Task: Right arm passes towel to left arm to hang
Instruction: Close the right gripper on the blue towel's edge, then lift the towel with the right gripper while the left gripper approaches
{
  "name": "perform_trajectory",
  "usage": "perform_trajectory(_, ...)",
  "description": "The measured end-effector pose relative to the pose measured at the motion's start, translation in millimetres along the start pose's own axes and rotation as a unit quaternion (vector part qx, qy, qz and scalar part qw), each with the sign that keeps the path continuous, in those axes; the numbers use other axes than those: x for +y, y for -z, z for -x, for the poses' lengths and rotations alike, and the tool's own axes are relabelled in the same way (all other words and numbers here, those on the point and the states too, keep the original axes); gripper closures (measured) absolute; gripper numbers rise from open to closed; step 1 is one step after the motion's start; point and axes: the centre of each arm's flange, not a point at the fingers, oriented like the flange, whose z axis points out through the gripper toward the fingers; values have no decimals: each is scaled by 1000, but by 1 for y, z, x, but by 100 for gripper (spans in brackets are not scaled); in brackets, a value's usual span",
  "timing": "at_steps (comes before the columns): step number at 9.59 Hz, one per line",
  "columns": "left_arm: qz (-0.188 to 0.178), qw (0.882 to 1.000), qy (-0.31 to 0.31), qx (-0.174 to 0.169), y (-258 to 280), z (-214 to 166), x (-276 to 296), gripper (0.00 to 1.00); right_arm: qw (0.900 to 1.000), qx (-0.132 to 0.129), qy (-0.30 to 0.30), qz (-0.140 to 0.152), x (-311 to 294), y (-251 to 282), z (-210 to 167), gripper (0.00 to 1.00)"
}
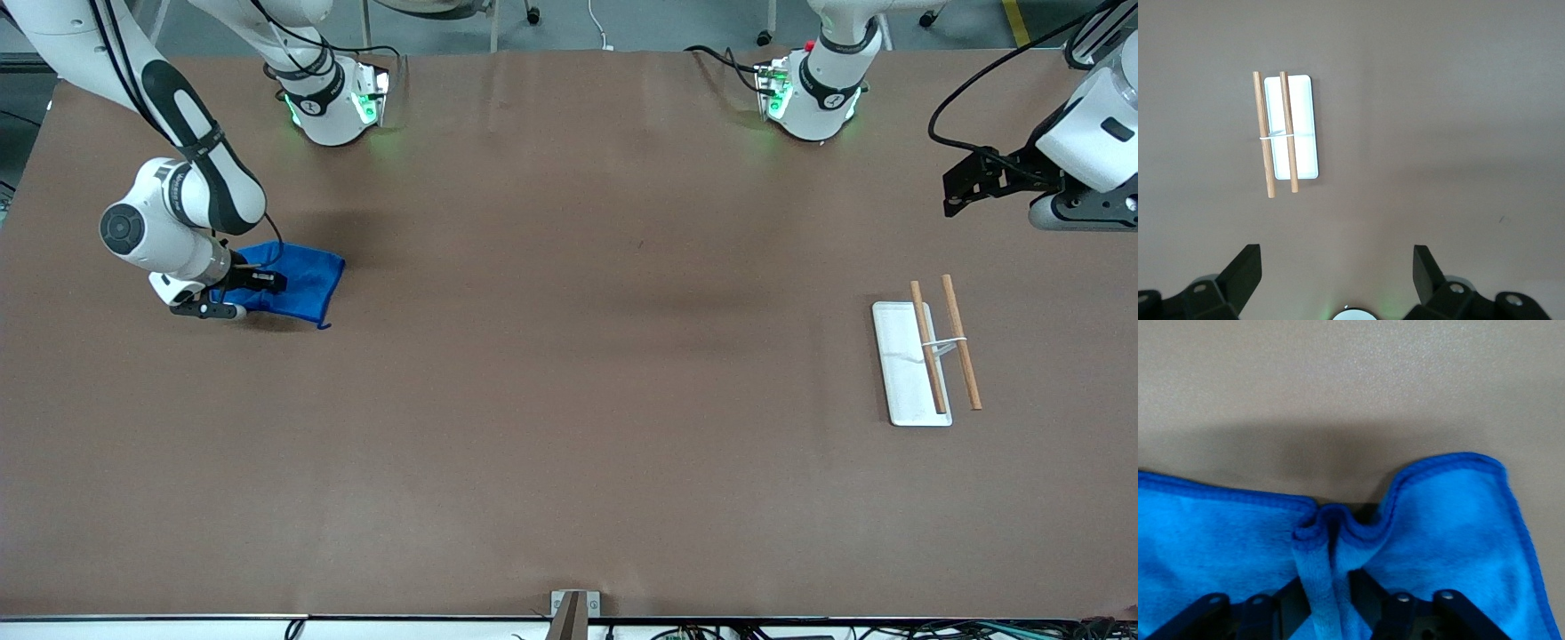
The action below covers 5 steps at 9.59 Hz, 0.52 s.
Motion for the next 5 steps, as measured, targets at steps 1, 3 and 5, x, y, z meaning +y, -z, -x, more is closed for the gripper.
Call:
perform_trajectory(1,0,1000,0,0,0,0,0,0,1000,0,0,0,0,0,0,86)
perform_trajectory(3,0,1000,2,0,0,0,-2,0,1000,-6,1,-1,-1,1,-1,86)
perform_trajectory(5,1,1000,3,0,0,0,-3,0,1000,-25,7,-4,-6,10,-10,86)
